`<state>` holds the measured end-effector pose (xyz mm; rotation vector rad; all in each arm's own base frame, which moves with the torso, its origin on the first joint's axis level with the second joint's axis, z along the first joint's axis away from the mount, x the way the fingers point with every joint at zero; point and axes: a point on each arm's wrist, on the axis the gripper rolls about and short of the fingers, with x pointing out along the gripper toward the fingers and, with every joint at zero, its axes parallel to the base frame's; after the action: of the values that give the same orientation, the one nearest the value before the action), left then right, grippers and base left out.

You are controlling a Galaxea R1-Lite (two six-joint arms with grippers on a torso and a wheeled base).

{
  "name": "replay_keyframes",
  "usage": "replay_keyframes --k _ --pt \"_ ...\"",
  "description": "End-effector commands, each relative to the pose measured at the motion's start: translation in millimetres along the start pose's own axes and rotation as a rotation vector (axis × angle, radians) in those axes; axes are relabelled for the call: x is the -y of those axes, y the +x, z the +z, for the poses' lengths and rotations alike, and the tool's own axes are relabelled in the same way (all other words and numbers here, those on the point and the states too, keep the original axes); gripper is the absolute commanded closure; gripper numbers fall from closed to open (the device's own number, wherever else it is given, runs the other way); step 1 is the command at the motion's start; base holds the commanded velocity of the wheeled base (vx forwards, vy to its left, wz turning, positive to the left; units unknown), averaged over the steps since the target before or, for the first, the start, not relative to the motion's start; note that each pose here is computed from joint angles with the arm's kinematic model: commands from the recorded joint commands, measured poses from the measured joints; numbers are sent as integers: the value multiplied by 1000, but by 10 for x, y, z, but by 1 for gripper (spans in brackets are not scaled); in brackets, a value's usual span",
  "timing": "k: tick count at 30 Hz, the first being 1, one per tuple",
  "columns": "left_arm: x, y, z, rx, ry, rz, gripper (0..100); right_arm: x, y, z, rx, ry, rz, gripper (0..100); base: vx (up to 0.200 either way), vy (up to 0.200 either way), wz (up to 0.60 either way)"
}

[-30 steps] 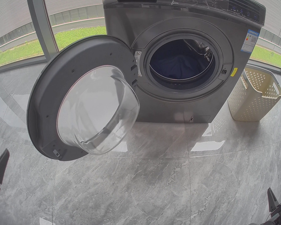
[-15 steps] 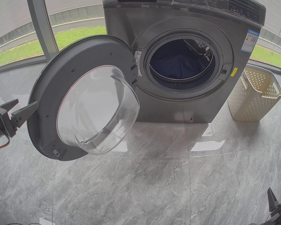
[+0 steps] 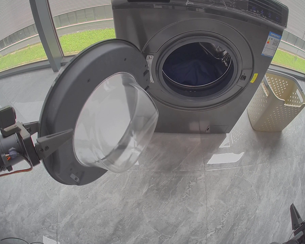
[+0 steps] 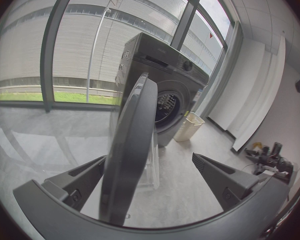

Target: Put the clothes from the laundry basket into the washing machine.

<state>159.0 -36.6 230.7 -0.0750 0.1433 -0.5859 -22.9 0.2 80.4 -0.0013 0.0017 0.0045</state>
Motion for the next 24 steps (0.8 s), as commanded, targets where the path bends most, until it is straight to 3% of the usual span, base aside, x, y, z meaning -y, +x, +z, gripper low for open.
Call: replay_keyframes --k 1,7,14,21,24 --pt "355 -145 -61 9 -63 -187 0 0 0 -48 0 0 3 0 0 0 0" --pt "356 -151 -112 5 -66 -137 0 0 -2 -47 -1 -2 3 0 0 0 0" --pt "290 -177 -31 45 -66 -83 0 0 -2 -47 -1 -2 3 0 0 0 0" --pt "41 -147 -21 54 -79 73 0 -1 -2 -47 -1 -2 8 0 0 0 0" --pt "-8 -173 -18 63 -85 102 0 -1 -2 -47 -1 -2 8 0 0 0 0"
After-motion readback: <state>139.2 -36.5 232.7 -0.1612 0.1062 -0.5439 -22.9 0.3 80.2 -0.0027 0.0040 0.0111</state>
